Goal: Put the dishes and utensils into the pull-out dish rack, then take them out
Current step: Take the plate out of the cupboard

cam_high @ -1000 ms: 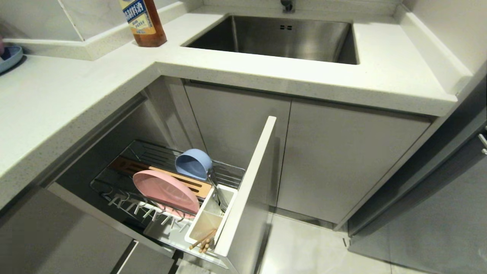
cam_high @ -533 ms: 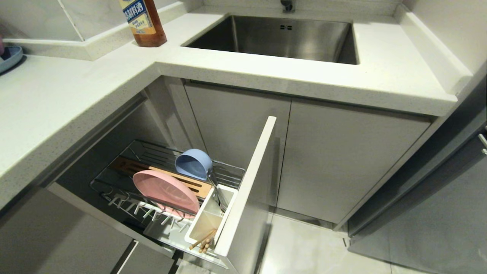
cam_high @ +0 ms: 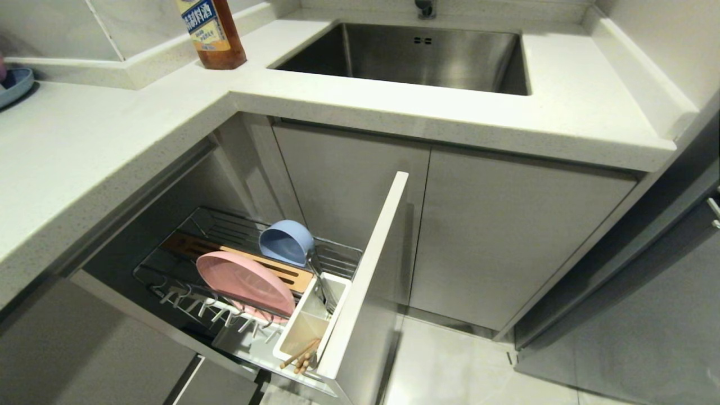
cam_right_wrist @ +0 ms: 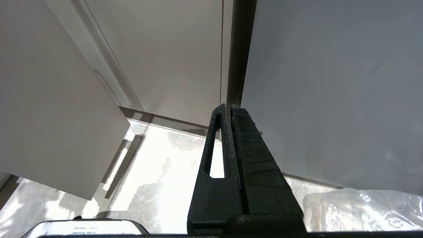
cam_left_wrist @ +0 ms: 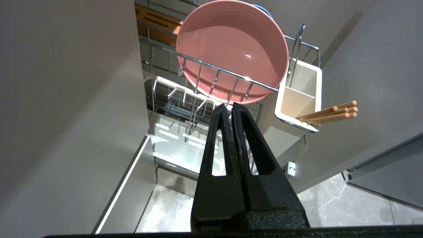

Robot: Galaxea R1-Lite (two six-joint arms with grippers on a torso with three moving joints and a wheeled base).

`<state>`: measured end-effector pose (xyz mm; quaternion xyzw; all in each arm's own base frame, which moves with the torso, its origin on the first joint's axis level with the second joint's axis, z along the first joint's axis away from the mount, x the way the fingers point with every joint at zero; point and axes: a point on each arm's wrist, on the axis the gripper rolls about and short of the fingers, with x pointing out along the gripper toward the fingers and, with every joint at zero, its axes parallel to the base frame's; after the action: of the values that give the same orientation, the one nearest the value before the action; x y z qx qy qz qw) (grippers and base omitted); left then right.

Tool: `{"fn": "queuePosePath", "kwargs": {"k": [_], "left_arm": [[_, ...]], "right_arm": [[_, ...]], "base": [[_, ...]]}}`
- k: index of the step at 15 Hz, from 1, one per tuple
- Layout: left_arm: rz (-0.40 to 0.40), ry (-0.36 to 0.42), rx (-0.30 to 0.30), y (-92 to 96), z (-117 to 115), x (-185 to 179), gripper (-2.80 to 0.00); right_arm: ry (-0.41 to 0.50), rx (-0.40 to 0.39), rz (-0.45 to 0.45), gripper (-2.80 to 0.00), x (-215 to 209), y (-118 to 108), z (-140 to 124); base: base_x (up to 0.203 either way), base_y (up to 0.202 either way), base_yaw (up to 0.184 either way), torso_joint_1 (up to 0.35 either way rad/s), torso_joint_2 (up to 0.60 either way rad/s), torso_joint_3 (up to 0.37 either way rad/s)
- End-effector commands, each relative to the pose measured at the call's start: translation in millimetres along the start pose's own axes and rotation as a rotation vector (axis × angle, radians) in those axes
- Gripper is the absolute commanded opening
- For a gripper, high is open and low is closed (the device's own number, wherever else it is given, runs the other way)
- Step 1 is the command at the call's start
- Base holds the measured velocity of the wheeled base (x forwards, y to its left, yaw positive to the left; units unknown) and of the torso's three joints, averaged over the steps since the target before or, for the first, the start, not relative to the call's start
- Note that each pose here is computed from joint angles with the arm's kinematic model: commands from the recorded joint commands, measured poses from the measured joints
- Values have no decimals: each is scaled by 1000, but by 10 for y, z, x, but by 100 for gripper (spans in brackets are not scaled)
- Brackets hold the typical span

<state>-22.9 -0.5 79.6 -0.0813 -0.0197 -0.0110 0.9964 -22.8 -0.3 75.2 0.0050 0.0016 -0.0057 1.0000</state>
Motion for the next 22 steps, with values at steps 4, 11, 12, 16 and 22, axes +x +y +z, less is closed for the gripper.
{"fn": "queuePosePath", "kwargs": {"k": [4,11,12,16,22], "left_arm": [[-10,-55,5,-17,95,-19,-280],[-137,-266,25,-214,1128,-318,-280],[-145,-266,26,-251,1342,-310,-280],[-171,-218,24,-357,1978,-32,-280],[-197,-163,-169,-495,2877,617,-280]], "right_arm": [[2,0,0,-280,1,0,-5],[2,0,0,-280,2,0,-6],[1,0,0,-280,1,0,-4],[3,0,0,-280,2,0,-8],[2,0,0,-280,1,0,-5]], "base": [[0,0,0,0,0,0],[0,0,0,0,0,0],[0,0,0,0,0,0],[0,0,0,0,0,0],[0,0,0,0,0,0]]}}
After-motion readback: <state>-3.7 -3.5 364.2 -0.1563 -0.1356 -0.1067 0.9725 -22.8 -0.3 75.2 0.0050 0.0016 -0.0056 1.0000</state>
